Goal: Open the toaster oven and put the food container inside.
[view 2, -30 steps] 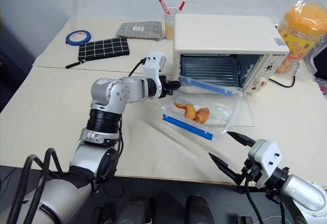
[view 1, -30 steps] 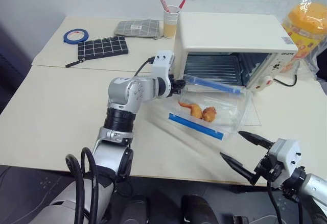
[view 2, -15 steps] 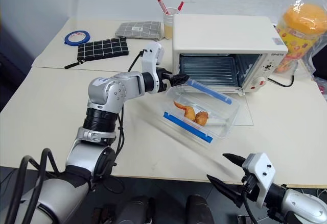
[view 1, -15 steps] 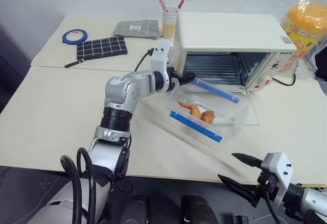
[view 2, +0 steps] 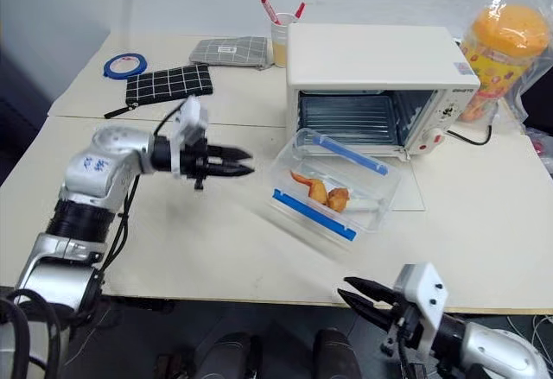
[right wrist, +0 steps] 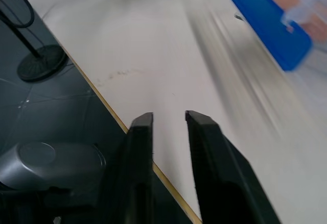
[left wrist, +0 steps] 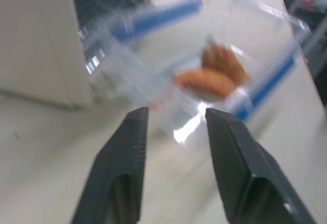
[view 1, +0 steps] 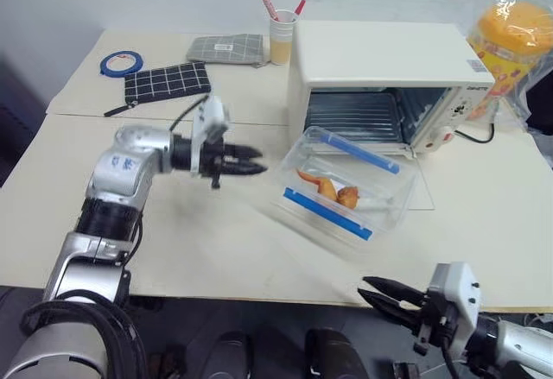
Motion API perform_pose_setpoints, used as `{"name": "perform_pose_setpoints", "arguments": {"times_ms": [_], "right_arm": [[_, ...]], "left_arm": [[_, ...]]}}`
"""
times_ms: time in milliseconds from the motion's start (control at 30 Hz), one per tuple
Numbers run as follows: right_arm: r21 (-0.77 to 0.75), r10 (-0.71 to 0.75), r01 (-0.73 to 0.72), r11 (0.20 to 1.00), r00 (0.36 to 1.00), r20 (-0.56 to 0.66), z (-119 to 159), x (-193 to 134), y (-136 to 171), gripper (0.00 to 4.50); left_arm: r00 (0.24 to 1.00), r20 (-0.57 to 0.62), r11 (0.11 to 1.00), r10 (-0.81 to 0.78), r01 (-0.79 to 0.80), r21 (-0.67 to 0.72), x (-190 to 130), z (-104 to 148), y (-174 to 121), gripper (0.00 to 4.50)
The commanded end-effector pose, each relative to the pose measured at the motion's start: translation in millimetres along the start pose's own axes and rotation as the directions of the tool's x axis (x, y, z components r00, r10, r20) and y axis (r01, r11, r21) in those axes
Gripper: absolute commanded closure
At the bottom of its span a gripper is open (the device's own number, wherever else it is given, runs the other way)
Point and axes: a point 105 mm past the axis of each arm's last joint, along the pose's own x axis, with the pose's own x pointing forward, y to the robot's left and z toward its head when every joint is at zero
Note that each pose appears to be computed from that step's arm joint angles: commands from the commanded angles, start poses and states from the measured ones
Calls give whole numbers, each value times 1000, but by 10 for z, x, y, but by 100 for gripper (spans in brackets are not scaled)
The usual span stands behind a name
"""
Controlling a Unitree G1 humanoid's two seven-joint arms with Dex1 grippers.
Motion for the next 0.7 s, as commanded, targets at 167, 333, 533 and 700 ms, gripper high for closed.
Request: {"name": "perform_pose_setpoints", "arguments": {"times_ms": [167,333,533,700], "right_arm": [[-65,-47,51,997,996,73,122,224,-127,450],[-121,-165,174,977,983,77,242,212,-544,450],[-221,-304,318,922,948,98,441,108,-1092,450],[-289,-326,343,894,940,105,554,63,-1325,450]], "left_arm": [[987,-44,979,-156,160,129,187,-221,-346,447],[995,57,989,-85,78,123,581,-156,-303,447],[990,140,992,2,-20,124,980,-5,-204,447],[970,232,987,74,-104,119,1195,172,-145,447]]}}
